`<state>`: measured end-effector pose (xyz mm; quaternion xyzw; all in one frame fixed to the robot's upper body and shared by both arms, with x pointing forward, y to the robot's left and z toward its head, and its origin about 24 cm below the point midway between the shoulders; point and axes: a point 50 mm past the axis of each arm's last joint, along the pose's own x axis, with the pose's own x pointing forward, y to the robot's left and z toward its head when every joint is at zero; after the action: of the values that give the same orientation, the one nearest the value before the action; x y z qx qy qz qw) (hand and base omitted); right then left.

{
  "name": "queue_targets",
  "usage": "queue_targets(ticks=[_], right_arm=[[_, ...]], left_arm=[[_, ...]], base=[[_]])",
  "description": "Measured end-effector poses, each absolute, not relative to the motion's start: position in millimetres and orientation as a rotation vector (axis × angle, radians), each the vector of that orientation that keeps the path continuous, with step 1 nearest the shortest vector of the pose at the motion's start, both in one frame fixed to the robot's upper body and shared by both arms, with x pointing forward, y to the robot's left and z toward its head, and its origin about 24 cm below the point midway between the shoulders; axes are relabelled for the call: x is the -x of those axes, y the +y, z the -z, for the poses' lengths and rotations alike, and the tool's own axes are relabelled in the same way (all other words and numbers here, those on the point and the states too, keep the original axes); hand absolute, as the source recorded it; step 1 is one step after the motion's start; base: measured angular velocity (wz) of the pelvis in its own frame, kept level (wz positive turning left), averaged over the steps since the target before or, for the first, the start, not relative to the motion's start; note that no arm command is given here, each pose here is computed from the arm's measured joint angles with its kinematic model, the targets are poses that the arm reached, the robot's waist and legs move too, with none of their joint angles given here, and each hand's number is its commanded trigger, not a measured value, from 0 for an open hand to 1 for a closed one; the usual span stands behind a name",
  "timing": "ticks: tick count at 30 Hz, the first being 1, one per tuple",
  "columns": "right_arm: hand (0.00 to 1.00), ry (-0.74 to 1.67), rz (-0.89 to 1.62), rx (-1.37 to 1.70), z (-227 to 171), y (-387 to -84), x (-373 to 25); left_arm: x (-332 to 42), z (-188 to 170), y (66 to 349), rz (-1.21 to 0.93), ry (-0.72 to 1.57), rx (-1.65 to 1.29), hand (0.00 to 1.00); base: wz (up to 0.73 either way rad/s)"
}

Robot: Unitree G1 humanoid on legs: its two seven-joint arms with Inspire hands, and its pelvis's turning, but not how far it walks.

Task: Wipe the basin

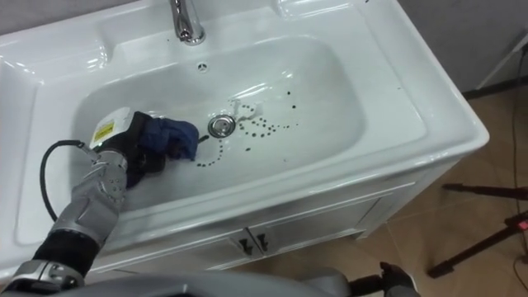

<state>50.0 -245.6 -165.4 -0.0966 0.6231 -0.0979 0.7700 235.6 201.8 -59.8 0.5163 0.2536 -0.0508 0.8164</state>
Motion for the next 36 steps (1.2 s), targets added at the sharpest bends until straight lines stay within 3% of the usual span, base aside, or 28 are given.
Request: queue_targets(ticks=[22, 36], right_arm=[[0.00, 1.281, 0.173, 0.289, 166, -225, -79], [0.00, 1.252, 0.157, 0.303, 164, -223, -87]], left_arm=[[-244, 41, 117, 0.330, 0.362, -0.875, 1.00], [-254, 21, 95, 0.443, 0.293, -0.751, 1.00]], base=[[0.04], [-0.02]])
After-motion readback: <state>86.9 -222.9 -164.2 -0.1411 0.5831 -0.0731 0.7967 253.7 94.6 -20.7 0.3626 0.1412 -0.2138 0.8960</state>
